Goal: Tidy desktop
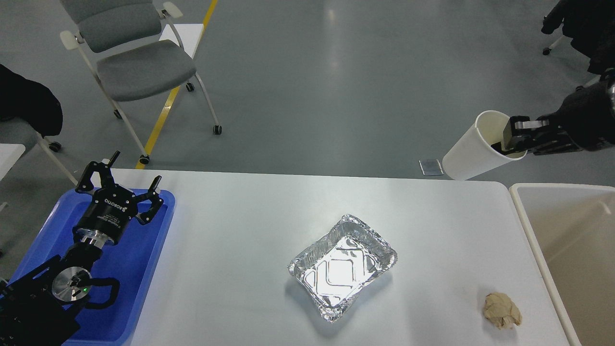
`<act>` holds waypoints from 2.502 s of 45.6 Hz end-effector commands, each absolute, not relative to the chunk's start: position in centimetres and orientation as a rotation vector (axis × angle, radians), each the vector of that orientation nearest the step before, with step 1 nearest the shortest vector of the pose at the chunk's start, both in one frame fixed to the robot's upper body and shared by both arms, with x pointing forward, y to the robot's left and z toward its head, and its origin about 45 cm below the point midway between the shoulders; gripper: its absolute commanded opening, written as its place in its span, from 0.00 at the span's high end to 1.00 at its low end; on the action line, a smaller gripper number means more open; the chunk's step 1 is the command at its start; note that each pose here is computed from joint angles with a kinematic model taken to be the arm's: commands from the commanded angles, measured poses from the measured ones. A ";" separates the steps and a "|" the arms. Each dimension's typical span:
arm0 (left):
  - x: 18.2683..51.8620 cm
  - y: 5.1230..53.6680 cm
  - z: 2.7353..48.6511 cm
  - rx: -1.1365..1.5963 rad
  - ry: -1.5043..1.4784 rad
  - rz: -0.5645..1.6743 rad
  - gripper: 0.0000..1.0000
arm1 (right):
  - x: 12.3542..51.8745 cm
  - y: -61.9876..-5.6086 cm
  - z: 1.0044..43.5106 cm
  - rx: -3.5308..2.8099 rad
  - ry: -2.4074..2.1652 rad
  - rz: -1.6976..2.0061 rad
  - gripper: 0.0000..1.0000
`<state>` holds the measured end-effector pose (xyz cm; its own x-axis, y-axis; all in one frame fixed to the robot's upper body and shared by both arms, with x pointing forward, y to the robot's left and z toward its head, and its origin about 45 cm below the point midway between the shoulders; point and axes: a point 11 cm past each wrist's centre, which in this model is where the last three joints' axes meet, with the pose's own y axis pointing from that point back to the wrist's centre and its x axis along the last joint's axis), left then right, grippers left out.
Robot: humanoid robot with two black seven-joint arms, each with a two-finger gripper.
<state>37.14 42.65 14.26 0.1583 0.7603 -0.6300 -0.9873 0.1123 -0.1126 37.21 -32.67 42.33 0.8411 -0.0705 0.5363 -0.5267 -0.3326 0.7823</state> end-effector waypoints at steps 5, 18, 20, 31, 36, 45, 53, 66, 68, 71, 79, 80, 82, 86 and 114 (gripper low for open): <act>37.1 42.7 14.3 -0.585 0.477 1.356 0.01 | 40.2 -44.7 42.6 1.650 -0.745 0.393 1.00; 37.1 42.7 14.3 -0.585 0.477 1.356 0.01 | 38.4 -59.3 37.3 1.385 -1.097 0.165 1.00; 37.1 42.7 14.3 -0.585 0.477 1.356 0.01 | 37.8 -60.3 35.9 1.379 -1.134 0.127 1.00; 37.1 42.7 14.3 -0.585 0.477 1.356 0.01 | 35.4 -64.1 33.1 1.240 -1.245 0.145 1.00; 37.1 42.7 14.3 -0.585 0.477 1.356 0.01 | 34.0 -64.9 29.5 1.202 -1.271 0.130 1.00; 37.1 42.7 14.3 -0.585 0.477 1.356 0.01 | 31.6 -65.4 24.5 1.149 -1.308 0.060 1.00; 37.1 42.7 14.3 -0.585 0.477 1.356 0.01 | 30.9 -64.4 20.9 1.147 -1.275 0.049 1.00; 37.1 42.7 14.3 -0.585 0.477 1.356 0.01 | 29.5 -62.9 15.6 1.155 -1.221 0.022 1.00; 37.1 42.7 14.3 -0.584 0.477 1.358 0.01 | 29.3 -62.7 15.1 1.159 -1.212 0.017 1.00; 37.1 42.7 14.3 -0.584 0.477 1.358 0.01 | 29.3 -62.3 14.5 1.167 -1.201 0.012 1.00; 37.1 42.7 14.3 -0.585 0.477 1.356 0.01 | 29.5 -62.1 14.3 1.172 -1.202 0.018 0.47; 37.1 42.7 14.3 -0.585 0.477 1.356 0.01 | 29.5 -62.1 14.4 1.167 -1.205 0.021 0.37; 37.1 42.7 14.3 -0.585 0.477 1.356 0.01 | 29.5 -62.2 14.5 1.160 -1.210 0.035 0.18; 37.1 42.7 14.3 -0.584 0.477 1.358 0.01 | 29.5 -62.3 14.6 1.149 -1.216 0.047 0.02; 37.2 42.6 14.3 -0.585 0.476 1.355 0.01 | 32.5 -61.6 28.4 1.294 -1.282 0.177 0.01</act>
<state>37.15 42.67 14.29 0.1581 0.7600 -0.6303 -0.9873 0.1111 -0.1137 31.33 -63.78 23.54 0.3477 -0.5419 0.7652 -0.6439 0.4552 0.6150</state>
